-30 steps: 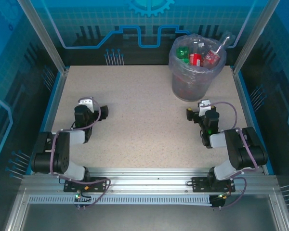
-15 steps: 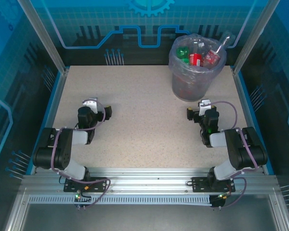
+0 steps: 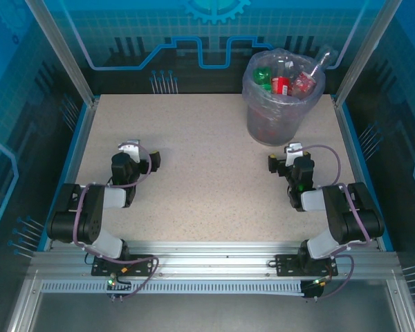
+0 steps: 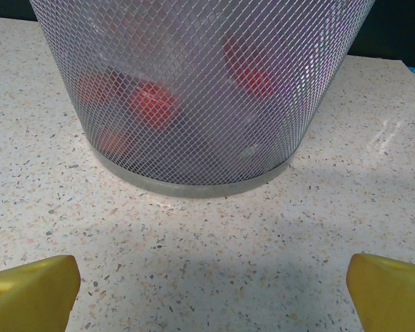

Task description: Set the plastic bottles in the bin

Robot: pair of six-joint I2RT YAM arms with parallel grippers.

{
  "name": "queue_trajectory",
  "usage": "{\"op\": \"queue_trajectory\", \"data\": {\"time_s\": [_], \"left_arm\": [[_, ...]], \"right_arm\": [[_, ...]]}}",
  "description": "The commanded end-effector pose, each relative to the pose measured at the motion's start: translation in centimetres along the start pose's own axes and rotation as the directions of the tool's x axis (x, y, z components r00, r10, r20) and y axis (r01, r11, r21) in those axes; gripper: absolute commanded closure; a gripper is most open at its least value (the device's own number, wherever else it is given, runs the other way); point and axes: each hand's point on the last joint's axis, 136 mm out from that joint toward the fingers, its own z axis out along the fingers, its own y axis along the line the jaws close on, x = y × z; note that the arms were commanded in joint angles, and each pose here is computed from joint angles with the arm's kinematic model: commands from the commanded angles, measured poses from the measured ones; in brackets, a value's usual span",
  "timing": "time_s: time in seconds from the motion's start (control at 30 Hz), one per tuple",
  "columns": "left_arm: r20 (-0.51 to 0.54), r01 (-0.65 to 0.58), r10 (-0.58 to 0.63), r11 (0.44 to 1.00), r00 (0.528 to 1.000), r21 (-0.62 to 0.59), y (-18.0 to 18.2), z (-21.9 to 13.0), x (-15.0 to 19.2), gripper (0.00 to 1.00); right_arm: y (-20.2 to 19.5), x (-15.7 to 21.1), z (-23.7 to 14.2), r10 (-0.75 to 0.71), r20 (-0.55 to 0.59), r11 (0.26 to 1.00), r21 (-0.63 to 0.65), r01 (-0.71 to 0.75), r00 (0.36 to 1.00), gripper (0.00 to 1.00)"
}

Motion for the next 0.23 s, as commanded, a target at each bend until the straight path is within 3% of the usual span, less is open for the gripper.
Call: {"op": "queue_trajectory", "data": {"time_s": [0.0, 0.2], "left_arm": [[0.014, -0.021, 0.022, 1.0, 1.0, -0.007, 0.08, -0.07, 0.02, 0.01], [0.012, -0.022, 0.022, 1.0, 1.0, -0.007, 0.09, -0.08, 0.1, 0.01]], "right_arm": [[-0.18, -1.12, 0.35, 0.003, 0.026, 1.0, 0.014, -0.003, 1.0, 0.0], [-0.15, -1.02, 0.26, 0.003, 0.028, 1.0, 0.014, -0.003, 1.0, 0.0]]}}
